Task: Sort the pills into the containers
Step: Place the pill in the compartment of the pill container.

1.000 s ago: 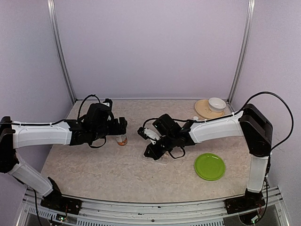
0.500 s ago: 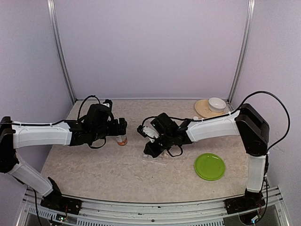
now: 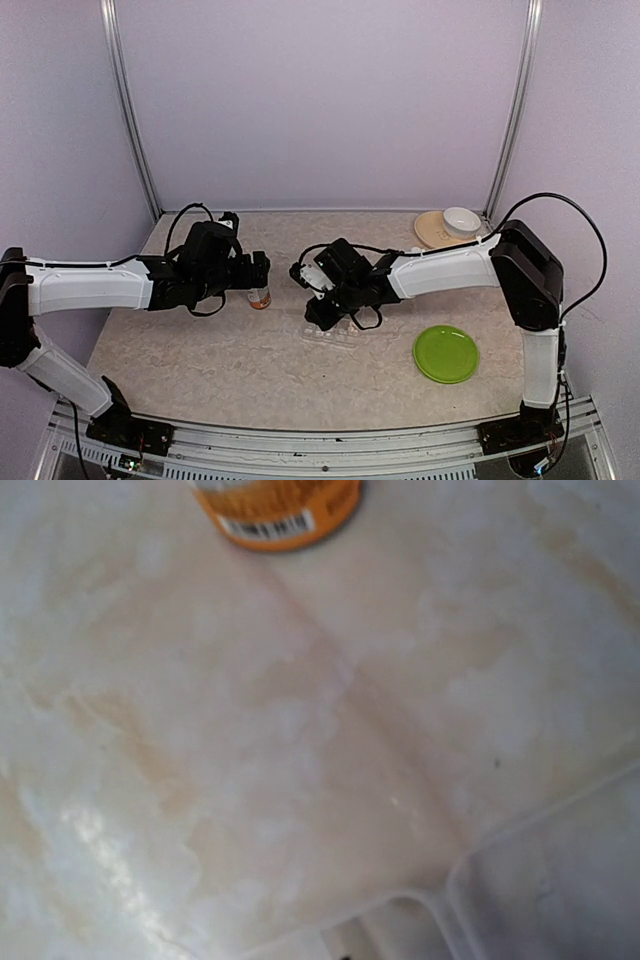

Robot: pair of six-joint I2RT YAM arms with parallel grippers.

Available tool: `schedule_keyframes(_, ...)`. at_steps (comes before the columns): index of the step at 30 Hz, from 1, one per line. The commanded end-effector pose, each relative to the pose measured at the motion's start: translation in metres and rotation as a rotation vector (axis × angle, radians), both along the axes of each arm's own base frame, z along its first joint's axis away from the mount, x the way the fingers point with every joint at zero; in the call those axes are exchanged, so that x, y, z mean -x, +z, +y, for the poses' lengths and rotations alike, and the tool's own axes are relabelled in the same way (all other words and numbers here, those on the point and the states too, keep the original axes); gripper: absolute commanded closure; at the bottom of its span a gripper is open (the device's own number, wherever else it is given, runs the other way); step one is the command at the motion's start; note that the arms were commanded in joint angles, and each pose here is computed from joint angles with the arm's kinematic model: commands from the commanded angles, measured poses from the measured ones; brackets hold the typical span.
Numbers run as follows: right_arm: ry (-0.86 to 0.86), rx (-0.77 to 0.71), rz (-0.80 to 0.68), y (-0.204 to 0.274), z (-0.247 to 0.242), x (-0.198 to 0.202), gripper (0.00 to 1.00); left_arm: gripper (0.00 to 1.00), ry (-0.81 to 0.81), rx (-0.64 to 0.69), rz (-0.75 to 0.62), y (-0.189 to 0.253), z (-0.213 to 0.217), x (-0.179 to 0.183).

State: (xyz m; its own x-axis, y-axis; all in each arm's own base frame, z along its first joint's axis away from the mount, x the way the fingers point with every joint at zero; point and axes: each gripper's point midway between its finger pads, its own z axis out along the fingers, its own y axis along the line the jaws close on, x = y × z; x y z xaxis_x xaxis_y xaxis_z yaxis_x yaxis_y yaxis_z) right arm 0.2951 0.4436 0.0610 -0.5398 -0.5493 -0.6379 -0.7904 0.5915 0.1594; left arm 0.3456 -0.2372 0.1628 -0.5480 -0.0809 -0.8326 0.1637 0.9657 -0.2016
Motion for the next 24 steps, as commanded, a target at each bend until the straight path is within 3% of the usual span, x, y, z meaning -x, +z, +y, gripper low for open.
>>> schedule_keyframes(1, 0.0, 0.042, -0.007, -0.006, -0.001, -0.002, 0.89, 0.01, -0.003, 0.02, -0.017, 0.006, -0.002, 0.002)
schedule_keyframes(16, -0.003, 0.034, -0.029, 0.004, 0.001, -0.009, 0.73, 0.01, -0.009, 0.025, -0.023, 0.009, -0.003, 0.001)
schedule_keyframes(24, -0.043, -0.078, -0.032, 0.051, -0.015, -0.015, 0.45, 0.01, -0.009, 0.024, -0.027, 0.011, -0.002, 0.002)
